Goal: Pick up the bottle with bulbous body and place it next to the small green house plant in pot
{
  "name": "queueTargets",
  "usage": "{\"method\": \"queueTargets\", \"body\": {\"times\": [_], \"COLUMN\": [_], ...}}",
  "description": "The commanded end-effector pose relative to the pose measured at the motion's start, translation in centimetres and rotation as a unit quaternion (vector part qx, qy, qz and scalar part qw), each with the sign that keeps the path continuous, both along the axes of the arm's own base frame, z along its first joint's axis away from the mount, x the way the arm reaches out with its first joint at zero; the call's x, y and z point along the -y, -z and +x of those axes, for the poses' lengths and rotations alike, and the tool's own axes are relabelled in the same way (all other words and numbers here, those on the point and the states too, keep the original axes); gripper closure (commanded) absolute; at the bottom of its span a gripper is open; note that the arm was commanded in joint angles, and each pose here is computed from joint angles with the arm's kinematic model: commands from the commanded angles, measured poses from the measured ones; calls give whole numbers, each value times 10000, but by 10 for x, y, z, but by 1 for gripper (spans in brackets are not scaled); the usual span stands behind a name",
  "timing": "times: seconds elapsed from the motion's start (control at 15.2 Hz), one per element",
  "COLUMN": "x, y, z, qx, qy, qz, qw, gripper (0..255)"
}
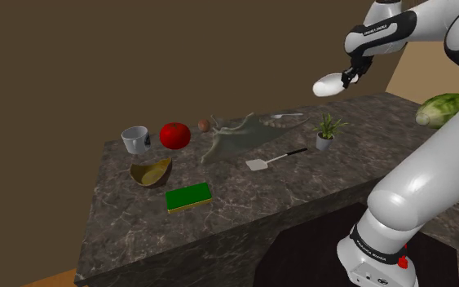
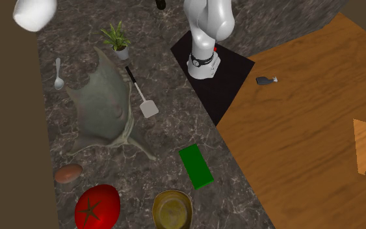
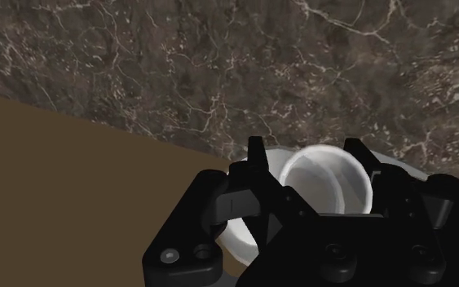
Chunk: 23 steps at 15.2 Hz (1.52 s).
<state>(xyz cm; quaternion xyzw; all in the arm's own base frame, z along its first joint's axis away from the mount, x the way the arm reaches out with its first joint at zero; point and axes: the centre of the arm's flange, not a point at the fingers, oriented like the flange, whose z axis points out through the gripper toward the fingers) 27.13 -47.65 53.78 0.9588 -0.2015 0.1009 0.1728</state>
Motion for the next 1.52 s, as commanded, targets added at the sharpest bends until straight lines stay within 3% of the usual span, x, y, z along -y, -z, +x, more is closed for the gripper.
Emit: {"method": "queueTargets", "body": {"times": [0.0, 1.45], "x": [0, 0], "y": [10, 126], "z": [0, 0], "qx": [5, 5], "qy": [0, 0], "qz": [-5, -5], "qw": [10000, 10000], "gripper": [255, 255]}}
